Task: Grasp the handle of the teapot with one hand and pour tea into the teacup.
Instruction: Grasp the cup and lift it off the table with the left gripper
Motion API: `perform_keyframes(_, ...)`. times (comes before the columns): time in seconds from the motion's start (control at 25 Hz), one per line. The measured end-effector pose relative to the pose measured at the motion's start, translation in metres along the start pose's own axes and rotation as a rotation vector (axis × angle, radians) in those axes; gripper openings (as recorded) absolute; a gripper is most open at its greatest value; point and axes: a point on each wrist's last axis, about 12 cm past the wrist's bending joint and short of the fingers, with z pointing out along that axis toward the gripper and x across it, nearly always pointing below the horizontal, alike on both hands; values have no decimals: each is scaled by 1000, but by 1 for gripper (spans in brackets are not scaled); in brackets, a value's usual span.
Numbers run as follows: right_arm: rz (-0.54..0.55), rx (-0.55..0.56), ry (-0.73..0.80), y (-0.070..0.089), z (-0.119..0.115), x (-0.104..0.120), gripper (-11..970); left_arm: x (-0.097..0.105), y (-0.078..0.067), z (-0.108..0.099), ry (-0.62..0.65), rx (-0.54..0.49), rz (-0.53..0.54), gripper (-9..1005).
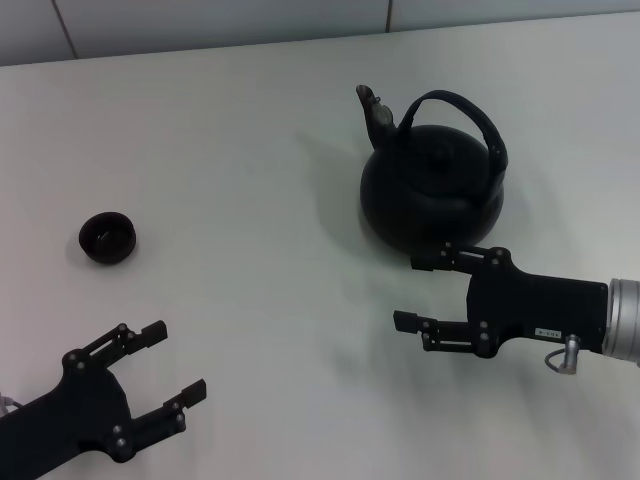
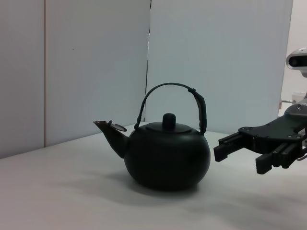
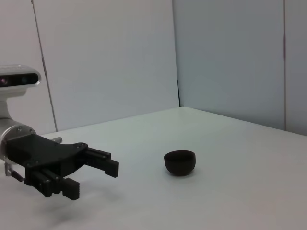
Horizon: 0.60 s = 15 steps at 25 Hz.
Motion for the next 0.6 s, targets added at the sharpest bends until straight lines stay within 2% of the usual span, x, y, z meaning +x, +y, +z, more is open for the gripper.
perform_keyframes(0.6,4,-2,2,0,0,0,769,0,-1,0,-1,5,-5,788)
